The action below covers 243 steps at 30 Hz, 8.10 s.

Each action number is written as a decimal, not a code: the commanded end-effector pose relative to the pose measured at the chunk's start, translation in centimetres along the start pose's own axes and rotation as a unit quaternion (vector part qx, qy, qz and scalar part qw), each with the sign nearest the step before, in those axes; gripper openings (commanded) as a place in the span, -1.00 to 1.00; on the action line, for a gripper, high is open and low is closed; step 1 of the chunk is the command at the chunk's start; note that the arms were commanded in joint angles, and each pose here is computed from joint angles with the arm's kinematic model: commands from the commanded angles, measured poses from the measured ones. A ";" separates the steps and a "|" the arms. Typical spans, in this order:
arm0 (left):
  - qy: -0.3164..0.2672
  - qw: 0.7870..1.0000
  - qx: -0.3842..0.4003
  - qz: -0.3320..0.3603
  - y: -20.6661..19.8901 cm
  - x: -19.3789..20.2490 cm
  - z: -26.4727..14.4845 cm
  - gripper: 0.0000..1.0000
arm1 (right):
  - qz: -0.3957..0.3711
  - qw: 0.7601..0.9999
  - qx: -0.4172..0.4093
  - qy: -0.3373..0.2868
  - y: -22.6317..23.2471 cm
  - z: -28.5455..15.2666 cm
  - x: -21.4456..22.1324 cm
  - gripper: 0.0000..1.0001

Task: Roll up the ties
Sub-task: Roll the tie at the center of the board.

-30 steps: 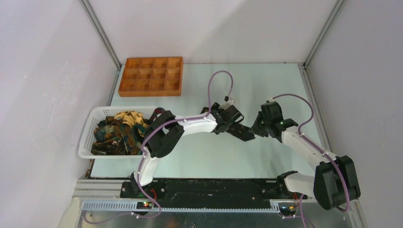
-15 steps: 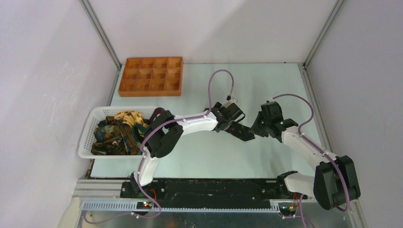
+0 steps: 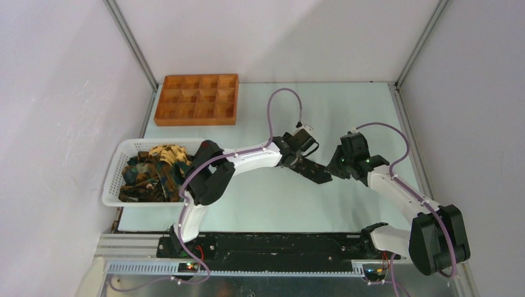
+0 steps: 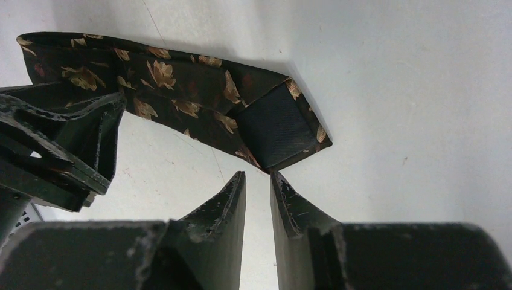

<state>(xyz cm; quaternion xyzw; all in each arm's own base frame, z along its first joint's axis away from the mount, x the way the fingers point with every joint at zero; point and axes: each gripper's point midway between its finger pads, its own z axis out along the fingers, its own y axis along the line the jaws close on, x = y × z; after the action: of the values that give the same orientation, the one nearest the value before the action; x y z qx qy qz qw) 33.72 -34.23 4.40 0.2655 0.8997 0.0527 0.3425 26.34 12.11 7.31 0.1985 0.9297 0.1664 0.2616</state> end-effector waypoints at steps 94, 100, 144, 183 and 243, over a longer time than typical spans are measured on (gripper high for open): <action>-0.149 0.896 -0.045 -0.417 21.4 3.8 -12.3 0.22 | -0.609 0.765 -0.173 0.118 22.6 12.7 1.5 0.99; -0.149 0.895 -0.044 -0.418 21.4 3.8 -12.2 0.22 | -0.623 0.758 -0.149 0.123 21.3 13.5 1.8 0.99; -0.137 0.898 -0.032 -0.416 20.8 3.5 -11.4 0.20 | -0.616 0.765 -0.120 0.146 17.1 15.9 3.9 -0.57; -0.152 0.892 -0.026 -0.425 21.3 1.8 -12.5 0.58 | -0.343 0.918 -0.200 -0.024 24.5 2.6 -5.0 0.33; -0.124 0.890 0.218 -0.380 9.3 -2.7 -3.4 0.94 | -0.194 0.971 -0.091 0.109 13.6 10.4 2.1 -1.00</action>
<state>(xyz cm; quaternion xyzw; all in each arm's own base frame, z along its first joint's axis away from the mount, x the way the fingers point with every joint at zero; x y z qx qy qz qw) 36.73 -24.77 9.71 -0.0404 0.8901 -0.2671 0.3672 34.35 28.43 4.36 -0.0434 0.9491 0.2406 0.1987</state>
